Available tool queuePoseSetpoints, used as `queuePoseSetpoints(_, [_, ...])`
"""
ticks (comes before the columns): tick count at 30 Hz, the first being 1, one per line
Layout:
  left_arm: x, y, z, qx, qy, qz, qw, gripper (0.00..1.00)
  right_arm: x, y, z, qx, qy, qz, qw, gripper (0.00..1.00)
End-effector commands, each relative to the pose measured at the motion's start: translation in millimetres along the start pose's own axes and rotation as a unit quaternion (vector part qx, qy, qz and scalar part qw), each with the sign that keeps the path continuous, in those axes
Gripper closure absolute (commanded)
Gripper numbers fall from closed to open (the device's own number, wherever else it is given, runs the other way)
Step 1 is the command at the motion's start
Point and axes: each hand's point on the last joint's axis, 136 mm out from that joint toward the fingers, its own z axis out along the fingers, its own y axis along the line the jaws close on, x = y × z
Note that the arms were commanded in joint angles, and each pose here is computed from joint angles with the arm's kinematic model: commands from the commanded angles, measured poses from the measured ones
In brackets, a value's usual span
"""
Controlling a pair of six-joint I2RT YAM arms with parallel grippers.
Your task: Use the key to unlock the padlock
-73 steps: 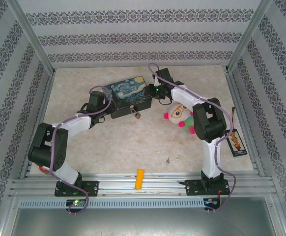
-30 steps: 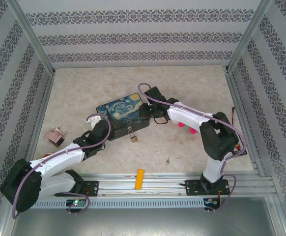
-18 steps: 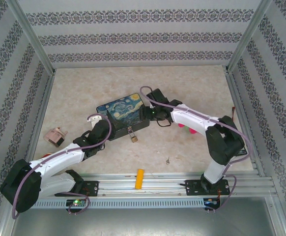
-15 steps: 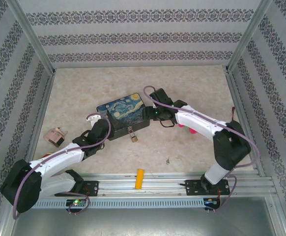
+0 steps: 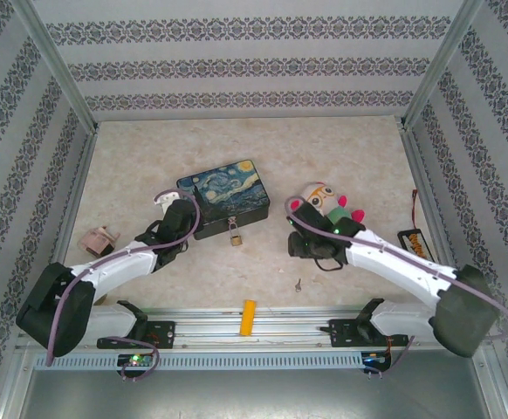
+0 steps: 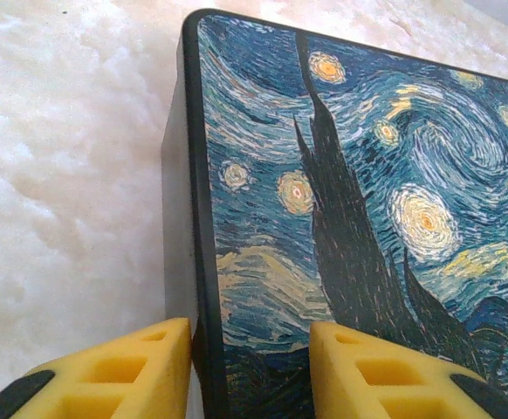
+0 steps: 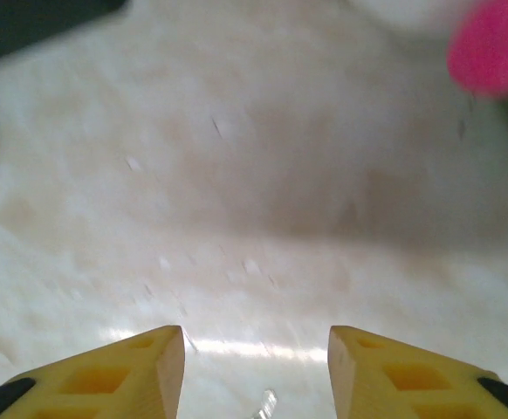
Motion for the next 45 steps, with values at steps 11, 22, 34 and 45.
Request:
queuePoseSetpoints(11, [-10.0,8.9,-31.9,0.017,-0.013,-0.029,0.999,0.25,96.2,-16.7,8.7,0.006,0.054,0.095,0.994,0.70])
queuePoseSetpoints(22, [-34.6,10.3,-62.3,0.037,-0.062,-0.032,0.997,0.01,94.1,11.3,21.7,0.070,0.082,-0.006,0.994,0.75])
queuePoseSetpoints(34, [-23.2,10.0,-51.4,0.035,-0.043,-0.036,0.998,0.01,102.1,14.6,38.6,0.086,0.101,-0.019,0.991,0.73])
queuePoseSetpoints(45, [-18.9,9.3,-47.4,0.035,-0.035,-0.037,0.998,0.01,114.2,2.0,51.5,0.102,0.119,-0.009,0.988,0.73])
